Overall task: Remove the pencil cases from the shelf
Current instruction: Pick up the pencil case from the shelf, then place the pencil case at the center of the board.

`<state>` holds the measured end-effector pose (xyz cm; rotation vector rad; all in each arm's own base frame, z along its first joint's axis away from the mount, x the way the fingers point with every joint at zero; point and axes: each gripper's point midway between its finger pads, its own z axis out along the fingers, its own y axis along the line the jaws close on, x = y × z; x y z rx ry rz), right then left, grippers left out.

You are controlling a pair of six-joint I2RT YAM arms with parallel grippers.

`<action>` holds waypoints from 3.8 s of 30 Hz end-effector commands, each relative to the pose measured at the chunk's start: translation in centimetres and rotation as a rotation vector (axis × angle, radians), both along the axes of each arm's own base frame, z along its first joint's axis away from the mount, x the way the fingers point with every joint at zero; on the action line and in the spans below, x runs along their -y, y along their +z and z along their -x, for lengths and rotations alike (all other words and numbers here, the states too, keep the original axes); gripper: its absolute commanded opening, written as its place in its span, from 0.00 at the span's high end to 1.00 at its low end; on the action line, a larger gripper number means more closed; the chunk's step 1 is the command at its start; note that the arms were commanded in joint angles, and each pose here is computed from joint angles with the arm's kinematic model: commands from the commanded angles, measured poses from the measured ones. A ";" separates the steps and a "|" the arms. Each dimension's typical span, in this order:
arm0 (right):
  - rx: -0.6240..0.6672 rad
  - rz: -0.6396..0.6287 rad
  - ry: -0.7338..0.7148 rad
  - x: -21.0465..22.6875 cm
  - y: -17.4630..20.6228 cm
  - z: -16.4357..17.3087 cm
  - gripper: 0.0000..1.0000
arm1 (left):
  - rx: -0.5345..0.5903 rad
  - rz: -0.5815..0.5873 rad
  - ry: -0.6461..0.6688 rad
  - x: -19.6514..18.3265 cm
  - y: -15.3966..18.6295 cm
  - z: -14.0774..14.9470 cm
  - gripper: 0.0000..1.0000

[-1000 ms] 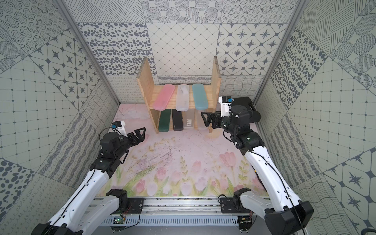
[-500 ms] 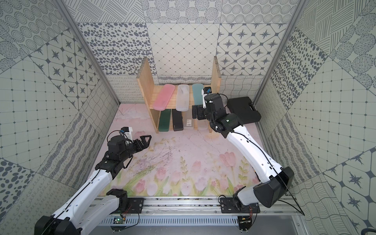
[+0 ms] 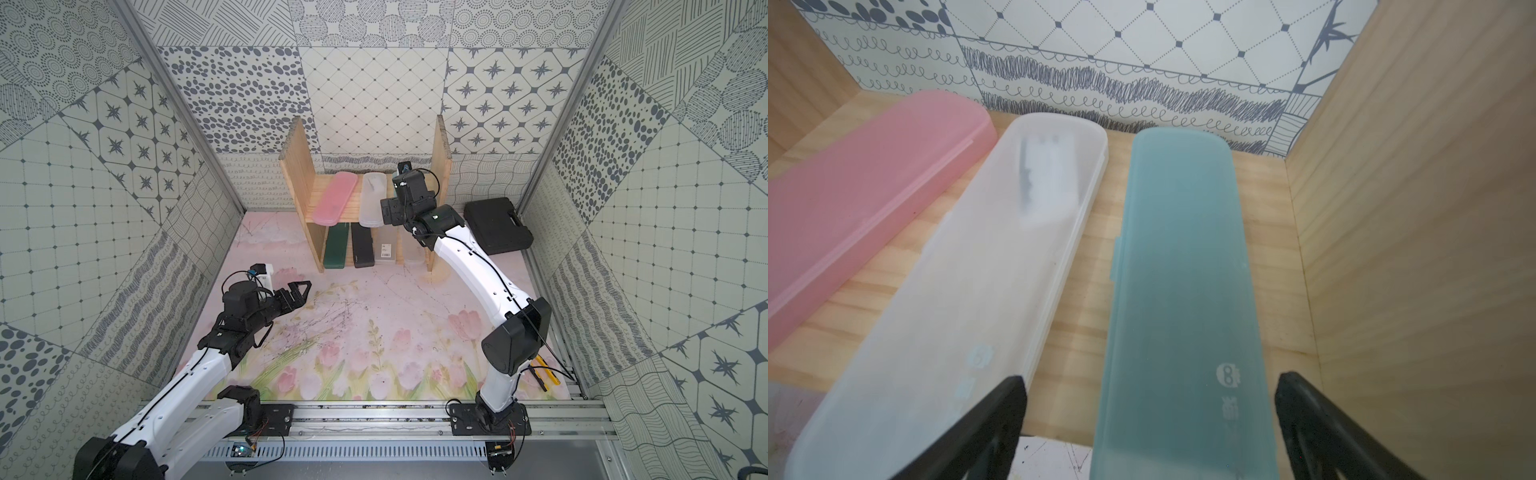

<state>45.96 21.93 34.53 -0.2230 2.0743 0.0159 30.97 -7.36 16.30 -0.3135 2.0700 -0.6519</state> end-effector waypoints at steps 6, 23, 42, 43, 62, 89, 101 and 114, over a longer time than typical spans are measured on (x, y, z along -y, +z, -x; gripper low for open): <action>-0.027 0.029 -0.054 0.9 0.1 -1.5 0.02 | 0.069 0.005 -0.011 0.2 1.6 -0.3 0.01; -0.125 0.035 -0.054 1.2 -2.6 -2.5 0.03 | 0.061 0.008 -0.011 0.3 1.5 -0.4 0.01; -0.194 -0.022 -0.071 1.0 -4.1 -4.0 0.14 | 0.056 0.000 0.001 0.0 1.3 -0.5 0.01; -0.199 -0.023 -0.073 1.1 -4.2 -4.1 0.16 | 0.055 -0.001 0.002 0.0 1.2 -0.5 0.01; -0.201 -0.005 -0.074 1.5 -2.7 -0.3 0.25 | 0.061 0.006 0.006 0.0 1.6 -0.6 0.01; -0.245 -0.160 0.003 7.5 -9.2 18.2 0.26 | 0.088 0.030 0.002 0.2 3.1 -0.4 0.01; -0.337 -0.040 -0.071 8.7 -17.3 17.9 0.25 | 0.069 0.031 0.000 0.2 2.6 -0.5 0.01; -0.386 -0.118 -0.073 7.3 -23.3 17.2 0.26 | 0.046 0.027 -0.002 0.3 1.8 -0.9 0.01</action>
